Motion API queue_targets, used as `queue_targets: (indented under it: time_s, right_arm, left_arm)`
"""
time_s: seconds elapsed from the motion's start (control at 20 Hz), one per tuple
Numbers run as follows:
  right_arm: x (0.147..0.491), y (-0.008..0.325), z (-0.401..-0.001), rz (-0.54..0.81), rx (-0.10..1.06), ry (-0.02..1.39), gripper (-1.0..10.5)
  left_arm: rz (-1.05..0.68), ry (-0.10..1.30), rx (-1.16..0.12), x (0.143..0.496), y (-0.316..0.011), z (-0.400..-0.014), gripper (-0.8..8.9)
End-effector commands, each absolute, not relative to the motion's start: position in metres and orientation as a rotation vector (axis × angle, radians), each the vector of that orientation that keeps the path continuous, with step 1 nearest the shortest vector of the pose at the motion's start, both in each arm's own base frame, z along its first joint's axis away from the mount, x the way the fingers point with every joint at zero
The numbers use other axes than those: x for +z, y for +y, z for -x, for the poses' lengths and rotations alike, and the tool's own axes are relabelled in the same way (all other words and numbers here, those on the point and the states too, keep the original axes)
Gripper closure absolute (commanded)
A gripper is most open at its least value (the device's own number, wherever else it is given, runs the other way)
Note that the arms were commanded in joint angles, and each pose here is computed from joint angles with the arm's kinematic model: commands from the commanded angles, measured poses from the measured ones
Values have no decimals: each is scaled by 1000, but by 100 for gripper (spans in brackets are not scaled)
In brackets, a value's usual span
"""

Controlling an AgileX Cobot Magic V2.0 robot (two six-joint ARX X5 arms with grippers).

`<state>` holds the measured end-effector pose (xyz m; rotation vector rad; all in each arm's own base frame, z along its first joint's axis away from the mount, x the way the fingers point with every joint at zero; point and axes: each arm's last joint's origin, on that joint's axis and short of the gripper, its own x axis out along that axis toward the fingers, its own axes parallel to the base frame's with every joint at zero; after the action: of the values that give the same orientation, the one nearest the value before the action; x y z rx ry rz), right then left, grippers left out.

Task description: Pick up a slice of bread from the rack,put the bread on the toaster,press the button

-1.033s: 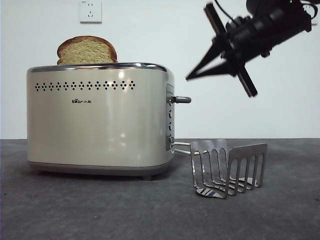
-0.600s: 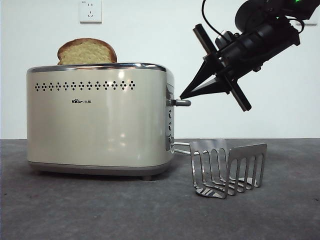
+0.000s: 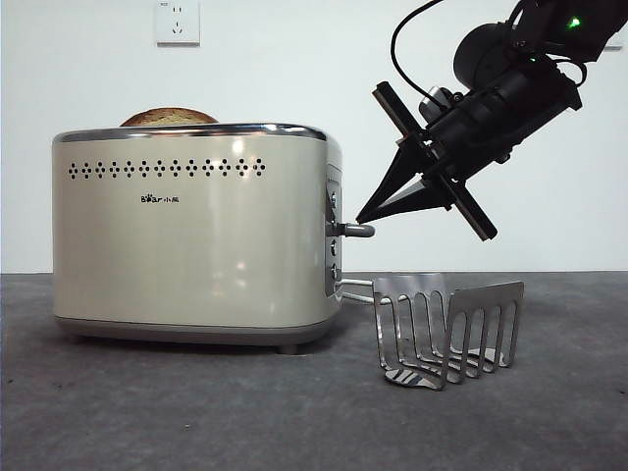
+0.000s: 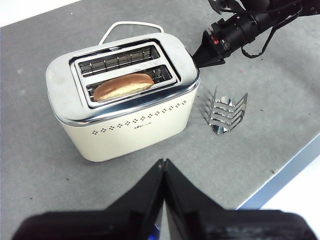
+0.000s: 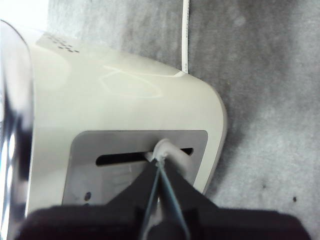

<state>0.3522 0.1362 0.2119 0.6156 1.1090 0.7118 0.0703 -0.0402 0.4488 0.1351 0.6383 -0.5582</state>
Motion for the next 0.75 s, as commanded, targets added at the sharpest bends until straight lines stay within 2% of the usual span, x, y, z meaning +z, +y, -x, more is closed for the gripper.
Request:
queue_targets:
  time_s: [0.05,0.35,0.75]
  right_arm:
    - [201,136,-353,-602,680,1141,954]
    - [188,136,-353,-606,652,1200,954]
    - [152,137,-355,-598,585,1336,954]
  left_arm:
    - [-131,641,-555,448,-40,-71,822]
    - [-131,641,-555,448,-40,-71,822]
    - [-132,643,-555,447,-41,-71,822]
